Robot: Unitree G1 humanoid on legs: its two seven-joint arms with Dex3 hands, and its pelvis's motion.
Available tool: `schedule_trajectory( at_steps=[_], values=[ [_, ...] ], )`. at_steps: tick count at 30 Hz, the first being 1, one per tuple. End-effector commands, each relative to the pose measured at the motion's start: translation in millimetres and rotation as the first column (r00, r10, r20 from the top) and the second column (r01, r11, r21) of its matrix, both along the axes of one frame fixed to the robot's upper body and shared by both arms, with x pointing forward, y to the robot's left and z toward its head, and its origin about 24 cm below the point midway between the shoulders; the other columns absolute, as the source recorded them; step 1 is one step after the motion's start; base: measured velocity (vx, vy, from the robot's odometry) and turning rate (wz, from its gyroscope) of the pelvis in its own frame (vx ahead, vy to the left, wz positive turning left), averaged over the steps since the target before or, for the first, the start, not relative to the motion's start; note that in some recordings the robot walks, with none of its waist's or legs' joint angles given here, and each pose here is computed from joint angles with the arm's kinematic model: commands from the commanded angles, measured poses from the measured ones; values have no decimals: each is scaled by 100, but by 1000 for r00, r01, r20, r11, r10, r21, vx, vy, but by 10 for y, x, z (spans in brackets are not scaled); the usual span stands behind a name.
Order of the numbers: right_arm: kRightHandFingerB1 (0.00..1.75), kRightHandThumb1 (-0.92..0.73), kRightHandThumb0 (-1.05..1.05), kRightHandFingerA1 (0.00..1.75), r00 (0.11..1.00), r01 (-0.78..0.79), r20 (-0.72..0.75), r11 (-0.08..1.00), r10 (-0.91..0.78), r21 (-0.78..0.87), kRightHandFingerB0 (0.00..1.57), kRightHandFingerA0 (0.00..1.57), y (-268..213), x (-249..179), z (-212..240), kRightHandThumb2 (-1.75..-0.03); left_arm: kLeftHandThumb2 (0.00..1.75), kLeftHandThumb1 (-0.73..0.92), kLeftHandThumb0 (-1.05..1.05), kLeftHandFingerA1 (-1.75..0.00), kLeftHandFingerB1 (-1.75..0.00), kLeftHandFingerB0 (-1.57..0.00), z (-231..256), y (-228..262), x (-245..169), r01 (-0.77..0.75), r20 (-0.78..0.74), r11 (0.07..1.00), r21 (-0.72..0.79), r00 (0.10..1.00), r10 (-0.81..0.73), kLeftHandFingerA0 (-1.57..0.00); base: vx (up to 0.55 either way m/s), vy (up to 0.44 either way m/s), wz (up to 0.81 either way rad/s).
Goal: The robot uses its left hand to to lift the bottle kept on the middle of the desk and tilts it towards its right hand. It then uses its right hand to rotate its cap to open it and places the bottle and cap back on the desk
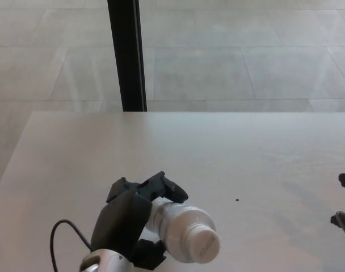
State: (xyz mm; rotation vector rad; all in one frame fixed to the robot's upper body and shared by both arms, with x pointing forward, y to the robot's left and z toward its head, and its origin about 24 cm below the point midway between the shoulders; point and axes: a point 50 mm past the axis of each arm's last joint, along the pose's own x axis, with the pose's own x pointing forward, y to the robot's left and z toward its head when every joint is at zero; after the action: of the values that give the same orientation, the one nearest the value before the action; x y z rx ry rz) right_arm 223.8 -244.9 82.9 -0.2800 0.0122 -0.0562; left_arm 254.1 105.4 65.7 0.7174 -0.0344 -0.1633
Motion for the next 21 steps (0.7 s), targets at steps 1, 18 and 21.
schedule_trajectory(
  at_steps=[1, 18, 21],
  values=[
    [36, -52, -53, 83, 974, -146, 128, 947, 189, -287, 50, 64, 287, 9, 285, -56, 88, 80, 37, -147, -126, -80, -29, 196, 10, -19, -62, 990, 140, 998, 28, -90, 0, 0, 0],
    [38, -62, -55, 79, 890, -167, 209, 717, 405, -677, 42, 69, 1016, -353, 51, -60, 64, 88, 9, -105, -62, -58, 19, 244, 249, -181, -215, 932, 314, 942, 256, -64, 0, 0, 0],
    [38, -61, -53, 73, 894, -176, 192, 710, 406, -682, 43, 67, 1058, -362, 0, -58, 64, 92, 11, -115, -72, -62, 90, 187, 309, -206, -212, 938, 277, 940, 269, -65, 0, 0, 0]
  ],
)
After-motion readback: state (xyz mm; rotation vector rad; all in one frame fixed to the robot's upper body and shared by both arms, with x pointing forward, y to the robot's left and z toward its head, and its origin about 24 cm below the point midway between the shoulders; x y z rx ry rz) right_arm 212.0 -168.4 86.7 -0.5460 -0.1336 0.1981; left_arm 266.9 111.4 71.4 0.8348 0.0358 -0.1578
